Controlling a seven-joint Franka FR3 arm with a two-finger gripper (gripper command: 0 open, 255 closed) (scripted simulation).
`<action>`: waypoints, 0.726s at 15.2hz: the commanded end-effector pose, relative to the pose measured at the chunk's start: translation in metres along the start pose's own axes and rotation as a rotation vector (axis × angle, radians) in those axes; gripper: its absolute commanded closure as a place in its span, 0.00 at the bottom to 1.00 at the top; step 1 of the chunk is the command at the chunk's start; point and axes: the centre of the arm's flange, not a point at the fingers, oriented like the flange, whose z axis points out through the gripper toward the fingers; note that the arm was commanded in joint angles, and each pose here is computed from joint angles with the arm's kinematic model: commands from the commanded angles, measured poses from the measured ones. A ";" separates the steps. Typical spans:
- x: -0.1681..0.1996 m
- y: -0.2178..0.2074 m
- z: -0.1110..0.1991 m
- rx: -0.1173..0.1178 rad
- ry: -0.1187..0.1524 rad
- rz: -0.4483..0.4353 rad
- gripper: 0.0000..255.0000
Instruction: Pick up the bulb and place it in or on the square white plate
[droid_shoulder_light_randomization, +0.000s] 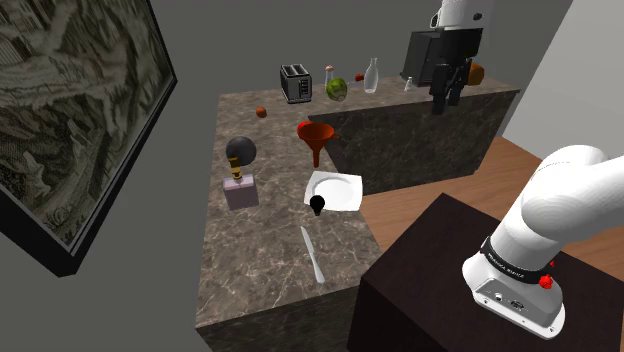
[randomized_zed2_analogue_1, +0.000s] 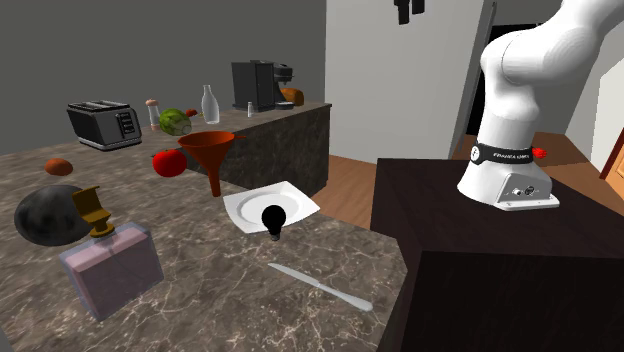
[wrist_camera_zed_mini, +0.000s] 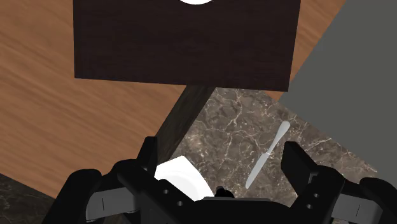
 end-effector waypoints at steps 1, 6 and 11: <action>0.000 0.000 0.000 0.000 0.000 0.000 0.00; 0.048 -0.012 0.044 -0.002 -0.006 0.007 0.00; 0.096 -0.024 0.089 -0.004 -0.012 0.014 0.00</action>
